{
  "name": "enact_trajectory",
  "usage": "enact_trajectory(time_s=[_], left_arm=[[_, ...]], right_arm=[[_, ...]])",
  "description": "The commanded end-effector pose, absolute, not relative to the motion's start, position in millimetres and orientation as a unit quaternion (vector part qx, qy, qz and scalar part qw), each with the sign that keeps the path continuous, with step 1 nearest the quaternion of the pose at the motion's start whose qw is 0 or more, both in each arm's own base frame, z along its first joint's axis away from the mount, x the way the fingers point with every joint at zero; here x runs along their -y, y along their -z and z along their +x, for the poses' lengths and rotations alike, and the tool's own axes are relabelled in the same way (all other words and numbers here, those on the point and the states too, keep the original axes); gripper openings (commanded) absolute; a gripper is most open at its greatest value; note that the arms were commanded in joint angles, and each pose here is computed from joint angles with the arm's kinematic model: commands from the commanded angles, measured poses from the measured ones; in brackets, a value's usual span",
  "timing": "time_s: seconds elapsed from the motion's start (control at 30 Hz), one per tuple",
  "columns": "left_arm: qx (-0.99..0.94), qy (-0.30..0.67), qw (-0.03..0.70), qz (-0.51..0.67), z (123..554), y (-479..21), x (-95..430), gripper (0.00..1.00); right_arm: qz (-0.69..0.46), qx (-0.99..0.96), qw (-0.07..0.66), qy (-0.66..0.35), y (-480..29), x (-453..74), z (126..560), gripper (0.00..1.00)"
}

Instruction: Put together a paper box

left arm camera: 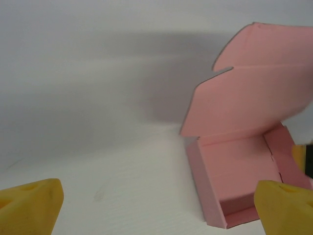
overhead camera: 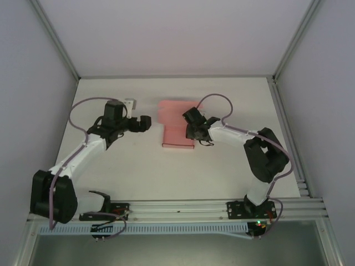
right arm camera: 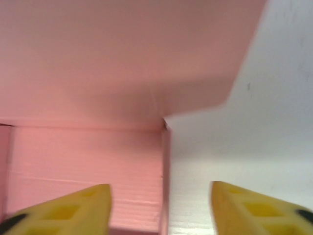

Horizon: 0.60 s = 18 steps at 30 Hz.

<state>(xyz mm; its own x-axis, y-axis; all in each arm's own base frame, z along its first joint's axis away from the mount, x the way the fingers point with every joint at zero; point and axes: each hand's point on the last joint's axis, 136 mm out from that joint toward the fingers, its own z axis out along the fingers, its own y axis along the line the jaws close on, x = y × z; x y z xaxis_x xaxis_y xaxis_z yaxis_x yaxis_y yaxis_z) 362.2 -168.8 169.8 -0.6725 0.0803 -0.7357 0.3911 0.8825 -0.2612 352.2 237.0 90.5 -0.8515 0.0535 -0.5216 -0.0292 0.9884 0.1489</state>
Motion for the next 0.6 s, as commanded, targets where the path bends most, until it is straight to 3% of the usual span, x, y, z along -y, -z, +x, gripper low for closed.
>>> enact_trajectory(time_s=[0.0,0.27,0.43,0.57], left_arm=[[-0.857,0.23,0.397,0.235,381.1,-183.4,197.4,1.0],[-0.842,0.232,0.328,0.359,412.2,-152.0,227.2,0.99],[-0.817,0.246,0.3,0.426,404.2,-140.1,241.6,0.84],[-0.822,0.249,0.276,0.431,407.3,-127.4,246.3,0.73]], right_arm=[[-0.063,-0.944,0.315,-0.071,-135.5,-224.9,375.2,0.64],[-0.226,-0.919,0.308,-0.094,-156.1,-220.6,406.7,0.71],[-0.313,-0.903,0.272,-0.109,-146.0,-233.1,412.5,0.69],[-0.305,-0.918,0.235,-0.094,-138.7,-228.4,418.2,0.63]])
